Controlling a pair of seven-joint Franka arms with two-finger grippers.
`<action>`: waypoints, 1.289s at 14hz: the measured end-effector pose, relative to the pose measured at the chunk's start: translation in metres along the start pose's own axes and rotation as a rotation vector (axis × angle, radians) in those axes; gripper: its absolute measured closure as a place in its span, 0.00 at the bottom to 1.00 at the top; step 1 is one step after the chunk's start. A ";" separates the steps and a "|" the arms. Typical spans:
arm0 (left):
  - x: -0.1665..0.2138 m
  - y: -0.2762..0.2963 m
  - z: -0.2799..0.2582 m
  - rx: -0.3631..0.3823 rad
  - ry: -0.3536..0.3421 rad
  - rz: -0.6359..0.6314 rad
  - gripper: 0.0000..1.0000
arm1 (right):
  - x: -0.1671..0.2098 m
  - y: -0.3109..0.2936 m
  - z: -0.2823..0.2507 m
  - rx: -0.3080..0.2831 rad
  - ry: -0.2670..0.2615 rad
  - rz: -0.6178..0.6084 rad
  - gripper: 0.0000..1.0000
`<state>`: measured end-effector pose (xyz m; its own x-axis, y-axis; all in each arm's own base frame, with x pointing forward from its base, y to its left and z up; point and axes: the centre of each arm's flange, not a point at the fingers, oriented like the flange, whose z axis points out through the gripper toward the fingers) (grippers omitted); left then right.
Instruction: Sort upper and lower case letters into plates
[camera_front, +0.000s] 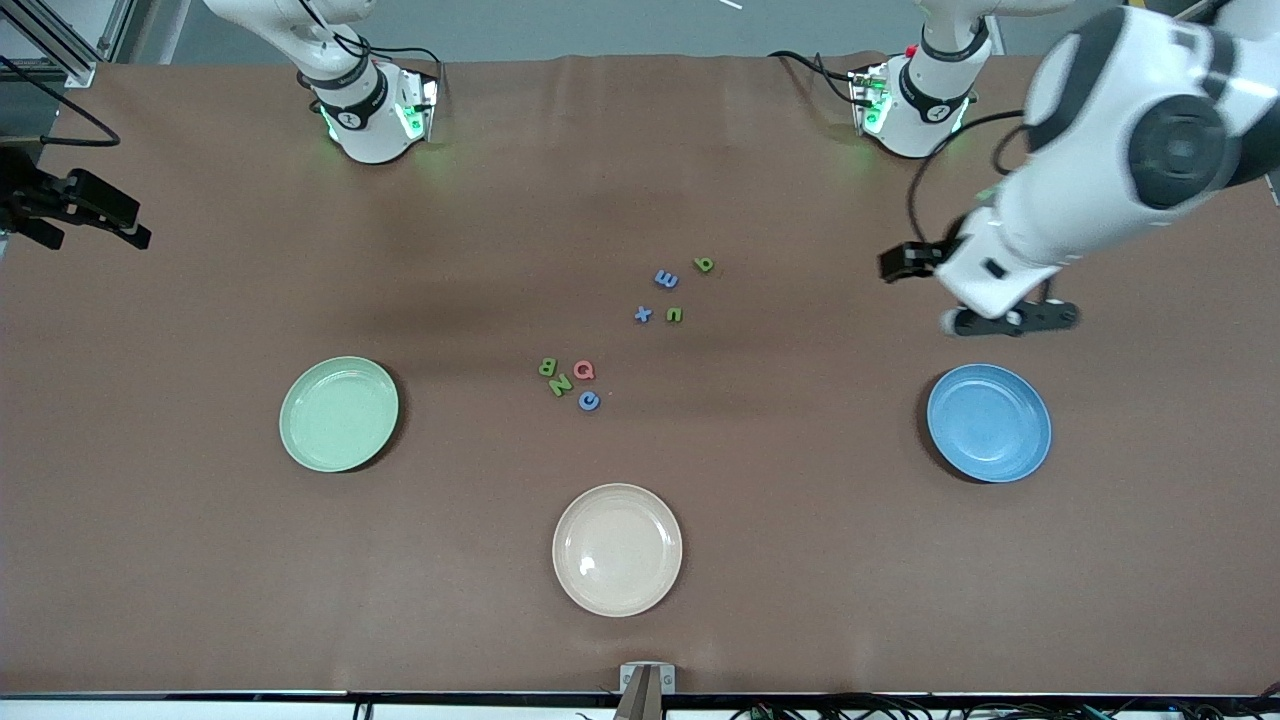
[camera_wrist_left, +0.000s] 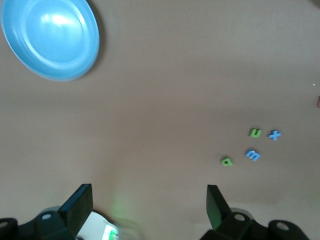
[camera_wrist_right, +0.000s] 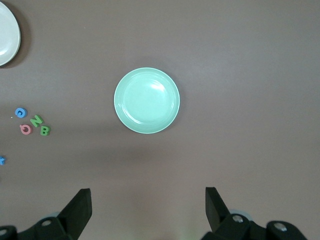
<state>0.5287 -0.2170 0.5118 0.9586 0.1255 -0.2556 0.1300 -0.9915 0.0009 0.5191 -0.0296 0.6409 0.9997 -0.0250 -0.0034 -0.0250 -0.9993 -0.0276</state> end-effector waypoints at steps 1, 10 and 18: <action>-0.012 0.020 0.013 0.010 -0.001 -0.051 0.00 | 0.001 0.000 0.000 0.000 -0.001 0.000 0.00; -0.091 0.098 0.147 0.035 0.067 -0.348 0.00 | 0.061 0.034 0.128 0.000 -0.207 0.059 0.00; -0.132 0.113 0.234 -0.037 0.133 -0.492 0.00 | 0.085 -0.028 0.163 0.066 -0.195 0.271 0.00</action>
<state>0.3579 -0.3538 0.3197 0.8055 0.5825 -0.1091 0.5805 -0.8125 -0.0533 0.6041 0.0004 0.4780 0.9376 -0.2769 -0.2102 -0.2959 -0.9530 -0.0644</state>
